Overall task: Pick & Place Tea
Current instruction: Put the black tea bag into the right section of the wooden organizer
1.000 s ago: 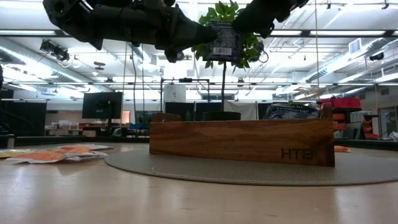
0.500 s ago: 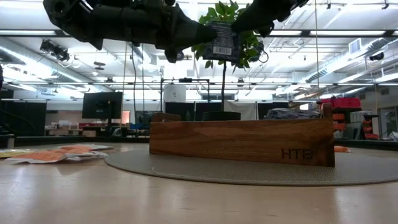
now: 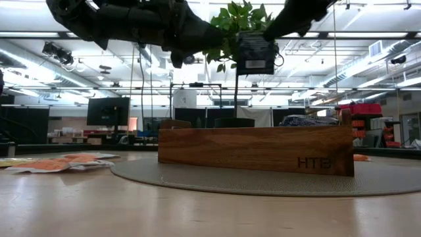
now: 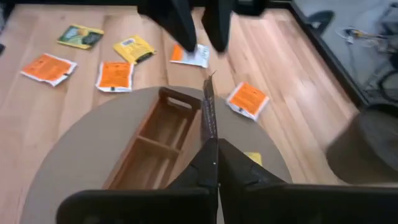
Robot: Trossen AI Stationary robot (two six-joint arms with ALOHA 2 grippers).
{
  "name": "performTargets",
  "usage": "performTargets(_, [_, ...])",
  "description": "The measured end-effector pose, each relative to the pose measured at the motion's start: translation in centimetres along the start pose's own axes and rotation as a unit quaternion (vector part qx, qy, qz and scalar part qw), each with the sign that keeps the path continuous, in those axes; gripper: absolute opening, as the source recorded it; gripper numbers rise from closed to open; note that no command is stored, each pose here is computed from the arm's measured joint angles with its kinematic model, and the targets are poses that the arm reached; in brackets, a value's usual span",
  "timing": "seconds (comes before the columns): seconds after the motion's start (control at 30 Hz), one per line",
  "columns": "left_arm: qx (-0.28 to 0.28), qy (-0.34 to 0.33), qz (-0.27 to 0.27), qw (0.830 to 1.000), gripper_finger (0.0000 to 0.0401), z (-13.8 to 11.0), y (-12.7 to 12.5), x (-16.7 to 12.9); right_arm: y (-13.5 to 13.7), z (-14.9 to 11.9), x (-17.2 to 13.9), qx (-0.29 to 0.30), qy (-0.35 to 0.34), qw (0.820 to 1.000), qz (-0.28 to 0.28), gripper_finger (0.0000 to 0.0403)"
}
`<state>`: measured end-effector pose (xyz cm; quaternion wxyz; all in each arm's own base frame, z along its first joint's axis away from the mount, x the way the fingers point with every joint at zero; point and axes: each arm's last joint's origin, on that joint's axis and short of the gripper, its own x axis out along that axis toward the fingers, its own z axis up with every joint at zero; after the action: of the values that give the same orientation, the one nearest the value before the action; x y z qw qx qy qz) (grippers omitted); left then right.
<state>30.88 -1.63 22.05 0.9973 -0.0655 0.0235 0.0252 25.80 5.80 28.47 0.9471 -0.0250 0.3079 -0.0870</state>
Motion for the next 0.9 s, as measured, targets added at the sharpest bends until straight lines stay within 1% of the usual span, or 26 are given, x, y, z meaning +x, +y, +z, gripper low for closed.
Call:
performTargets(0.1, [-0.005, -0.024, -0.002, 1.0, 0.0122, 0.3, 0.2, -1.1, 0.6, -0.5, -0.9, 0.013, 0.005, 1.0, -0.026, 0.0001])
performTargets(0.27, [-0.02, -0.077, -0.003, 0.997, 0.0131, -0.2, 0.8, -4.4, 2.0, -0.8, -2.4, 0.024, -0.013, 0.999, -0.046, 0.0])
performTargets(0.4, [-0.038, -0.092, -0.008, 0.995, 0.0129, -0.8, 1.1, -7.5, 3.0, -1.3, -3.1, 0.036, -0.019, 0.998, -0.052, 0.0])
performTargets(0.57, [-0.048, -0.111, -0.011, 0.993, 0.0129, -1.1, 1.5, -10.4, 4.0, -2.4, -3.5, 0.07, -0.024, 0.995, -0.065, 0.0])
performTargets(0.77, [-0.041, -0.132, -0.014, 0.99, 0.0129, -1.5, 1.8, -12.5, 4.8, -4.3, -3.4, 0.128, -0.024, 0.989, -0.069, 0.0])
performTargets(0.9, [-0.031, -0.142, -0.014, 0.989, 0.0129, -1.6, 1.9, -13.4, 5.5, -5.2, -3.2, 0.162, -0.043, 0.984, -0.062, 0.0])
